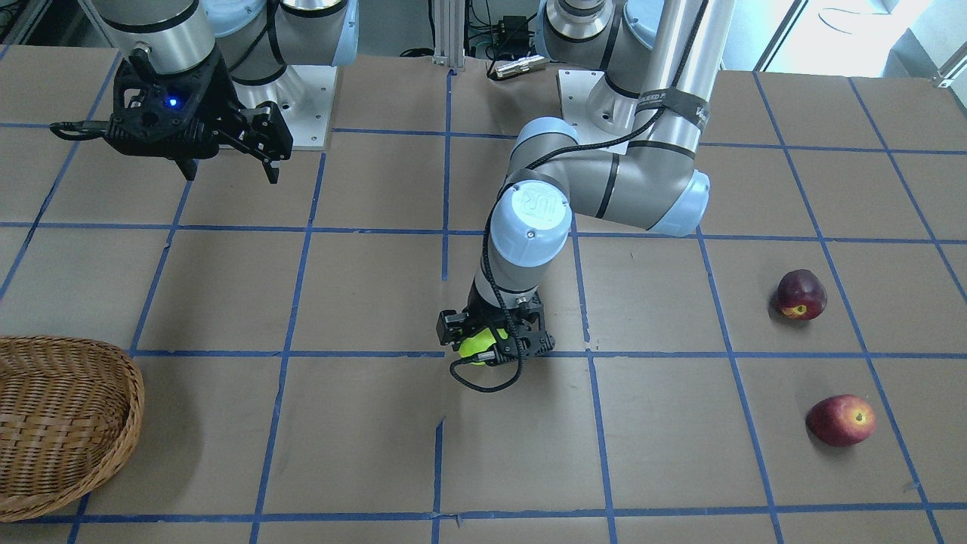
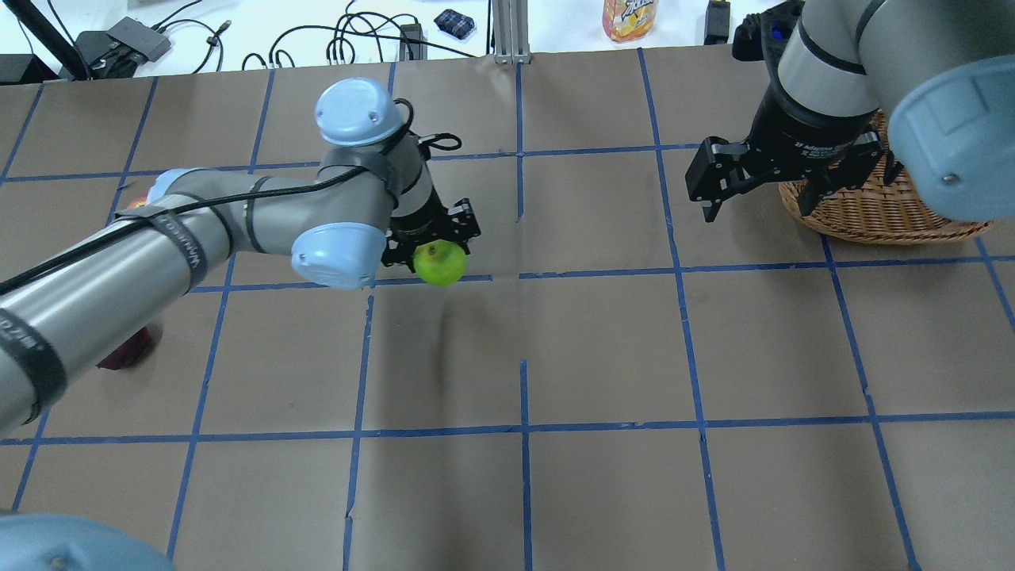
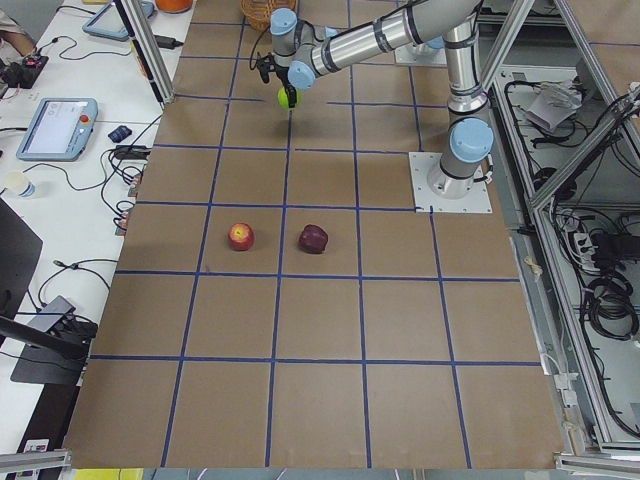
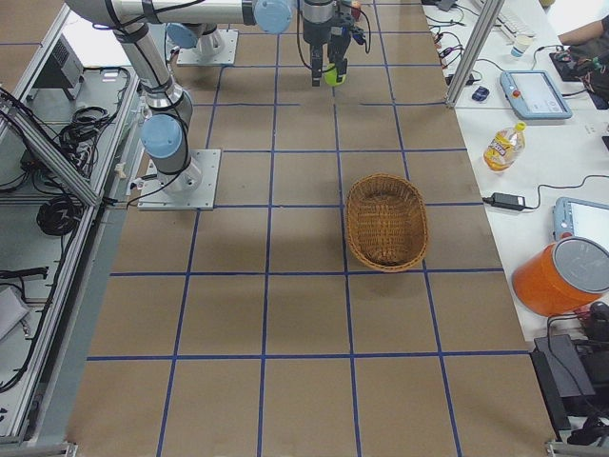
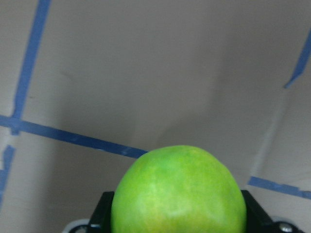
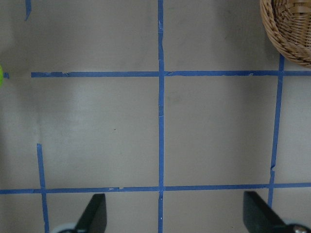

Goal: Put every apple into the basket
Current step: 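Carry the green apple to table center with the left gripper, release it, then grasp the green apple with right gripper while left gripper reaches red apple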

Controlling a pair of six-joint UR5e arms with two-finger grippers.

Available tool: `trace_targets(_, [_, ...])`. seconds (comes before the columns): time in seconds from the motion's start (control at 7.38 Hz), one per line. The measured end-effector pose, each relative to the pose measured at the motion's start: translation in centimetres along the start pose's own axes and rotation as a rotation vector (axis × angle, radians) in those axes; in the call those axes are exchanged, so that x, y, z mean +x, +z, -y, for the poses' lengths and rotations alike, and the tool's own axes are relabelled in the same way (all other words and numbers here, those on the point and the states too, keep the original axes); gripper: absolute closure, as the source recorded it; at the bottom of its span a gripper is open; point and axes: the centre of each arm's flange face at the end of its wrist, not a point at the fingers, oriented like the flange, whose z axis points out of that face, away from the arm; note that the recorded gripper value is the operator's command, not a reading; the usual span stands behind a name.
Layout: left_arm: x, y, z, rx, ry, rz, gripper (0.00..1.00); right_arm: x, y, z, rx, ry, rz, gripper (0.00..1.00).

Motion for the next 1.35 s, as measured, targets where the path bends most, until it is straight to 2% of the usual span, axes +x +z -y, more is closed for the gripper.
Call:
trace_targets(0.14, [1.3, 1.2, -0.3, -0.011, -0.005, 0.005, 0.0, 0.0, 0.0, 0.1, 0.001, 0.001, 0.005, 0.0])
trace_targets(0.41, [2.2, 2.9, -0.3, -0.029, -0.022, 0.012, 0.0, -0.1, 0.5, 0.4, -0.004, 0.001, 0.009, 0.0])
trace_targets(0.68, [2.3, 2.1, 0.1, -0.018, -0.019, 0.003, 0.0, -0.3, 3.3, 2.1, -0.059, 0.001, 0.009, 0.0])
trace_targets(0.81, [2.0, 0.4, 0.9, 0.002, -0.019, -0.013, 0.0, -0.4, 4.8, 3.4, -0.083, 0.001, 0.01, 0.0])
trace_targets(0.95, [0.8, -1.7, 2.4, 0.011, -0.012, -0.017, 0.0, -0.7, 5.9, 4.7, -0.076, 0.016, 0.01, 0.0])
trace_targets(1.35, [-8.5, -8.3, 6.4, -0.066, 0.153, 0.042, 0.0, -2.9, 9.6, 7.8, -0.053, 0.074, 0.018, 0.0])
